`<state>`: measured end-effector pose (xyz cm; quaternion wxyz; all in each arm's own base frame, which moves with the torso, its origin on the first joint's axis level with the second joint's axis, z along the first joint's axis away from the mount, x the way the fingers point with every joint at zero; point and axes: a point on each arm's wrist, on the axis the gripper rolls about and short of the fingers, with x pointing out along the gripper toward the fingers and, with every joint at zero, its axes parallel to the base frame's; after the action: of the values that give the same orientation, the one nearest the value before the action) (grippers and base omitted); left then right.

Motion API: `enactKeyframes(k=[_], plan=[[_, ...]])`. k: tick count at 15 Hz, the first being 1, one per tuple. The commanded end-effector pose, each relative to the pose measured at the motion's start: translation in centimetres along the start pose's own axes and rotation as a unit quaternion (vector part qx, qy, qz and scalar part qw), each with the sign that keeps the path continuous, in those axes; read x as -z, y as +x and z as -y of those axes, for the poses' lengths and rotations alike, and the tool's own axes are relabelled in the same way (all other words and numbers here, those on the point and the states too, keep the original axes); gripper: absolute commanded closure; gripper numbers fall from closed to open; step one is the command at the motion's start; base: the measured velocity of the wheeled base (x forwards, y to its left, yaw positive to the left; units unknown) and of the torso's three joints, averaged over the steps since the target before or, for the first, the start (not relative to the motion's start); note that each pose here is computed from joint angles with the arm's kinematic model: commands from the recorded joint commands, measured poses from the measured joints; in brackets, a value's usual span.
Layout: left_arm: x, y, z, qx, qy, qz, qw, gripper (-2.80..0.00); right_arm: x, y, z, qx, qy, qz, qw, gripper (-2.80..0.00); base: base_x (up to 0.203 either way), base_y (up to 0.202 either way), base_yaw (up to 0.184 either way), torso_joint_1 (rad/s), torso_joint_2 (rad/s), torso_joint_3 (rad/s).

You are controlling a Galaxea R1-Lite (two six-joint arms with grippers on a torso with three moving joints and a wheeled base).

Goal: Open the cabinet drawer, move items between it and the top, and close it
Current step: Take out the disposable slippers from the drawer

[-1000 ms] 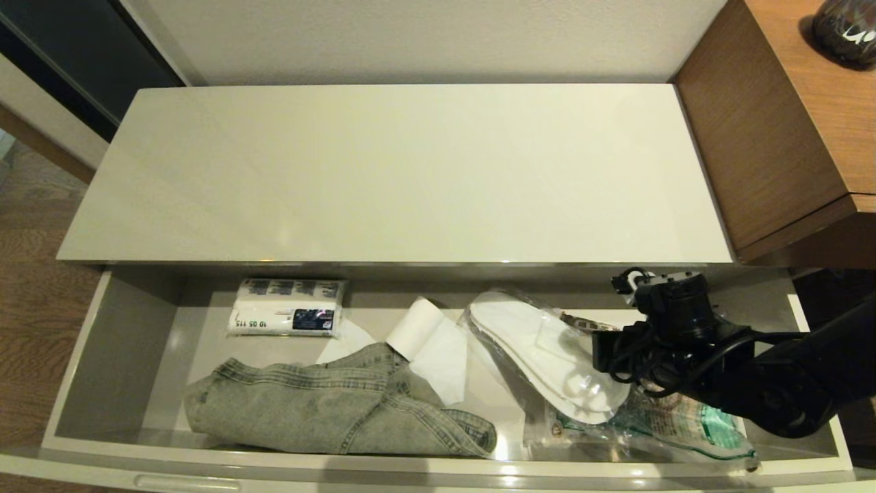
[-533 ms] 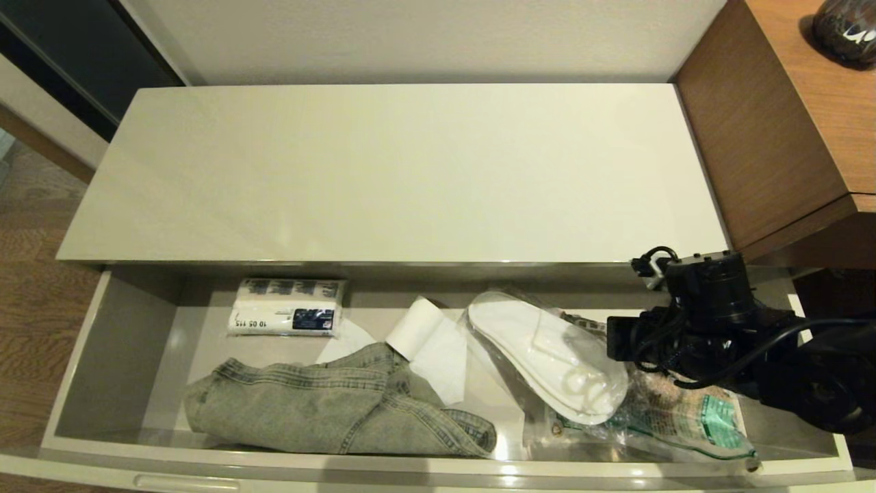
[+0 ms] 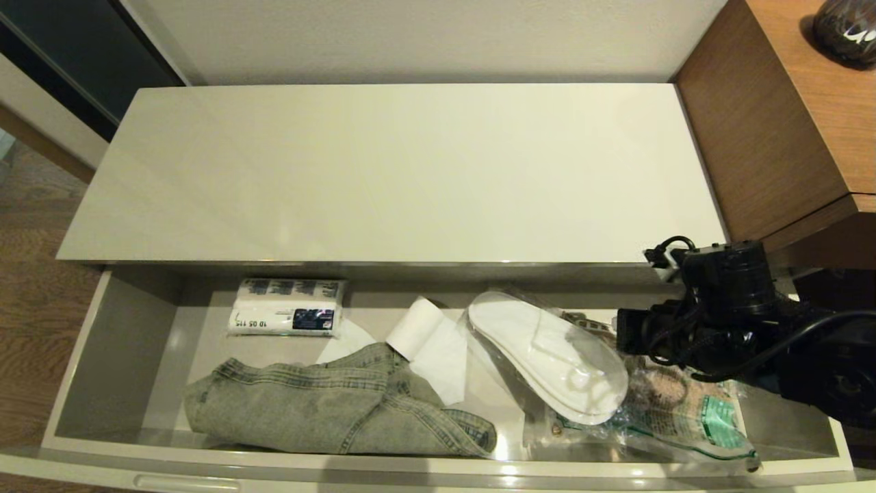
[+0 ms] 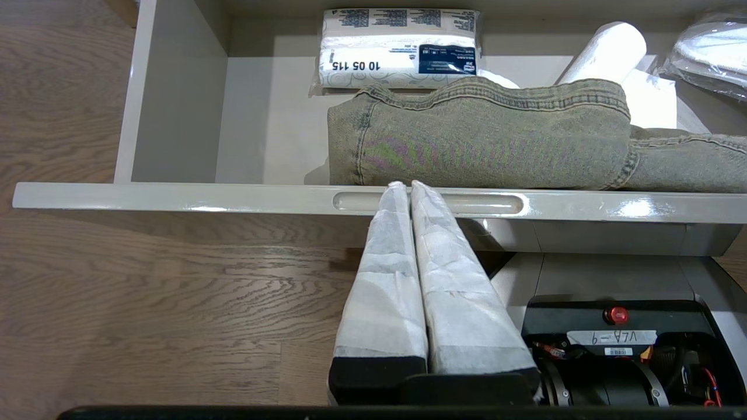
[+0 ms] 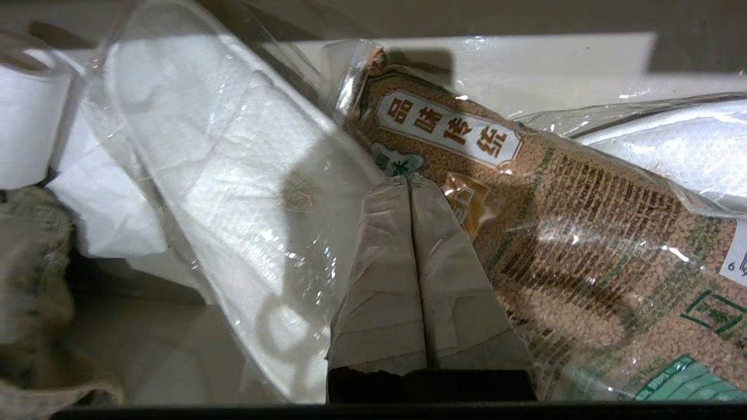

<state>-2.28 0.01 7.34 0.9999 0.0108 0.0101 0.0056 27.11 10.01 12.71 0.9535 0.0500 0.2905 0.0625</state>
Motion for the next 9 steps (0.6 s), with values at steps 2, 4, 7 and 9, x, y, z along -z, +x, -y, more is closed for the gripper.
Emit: enactKeyframes(k=[2,4,7,9], plan=[[0.0,0.0,0.0,0.0,0.0,-0.001,1.0,0.0,-1.0,-1.4,0.2,-0.018,0.011,0.002,1.0,0.0,0.0,0.0,0.0,0.0,0.0,0.0],[0.0,0.0,0.0,0.0,0.0,-0.001,1.0,0.0,-1.1,-1.1,0.6,-0.014,0.021,-0.001,1.0,0.0,0.0,0.0,0.0,0.0,0.0,0.0],[0.0,0.0,0.0,0.0,0.0,-0.001,1.0,0.0,-0.8,-0.6,0.6,-0.011,0.021,-0.01,1.0,0.0,0.0,0.0,0.0,0.0,0.0,0.0],[0.0,0.0,0.0,0.0,0.0,-0.001,1.0,0.0,-0.1,0.1,0.7,-0.007,0.019,-0.023,1.0,-2.8,0.0,0.0,0.0,0.0,0.0,0.0]])
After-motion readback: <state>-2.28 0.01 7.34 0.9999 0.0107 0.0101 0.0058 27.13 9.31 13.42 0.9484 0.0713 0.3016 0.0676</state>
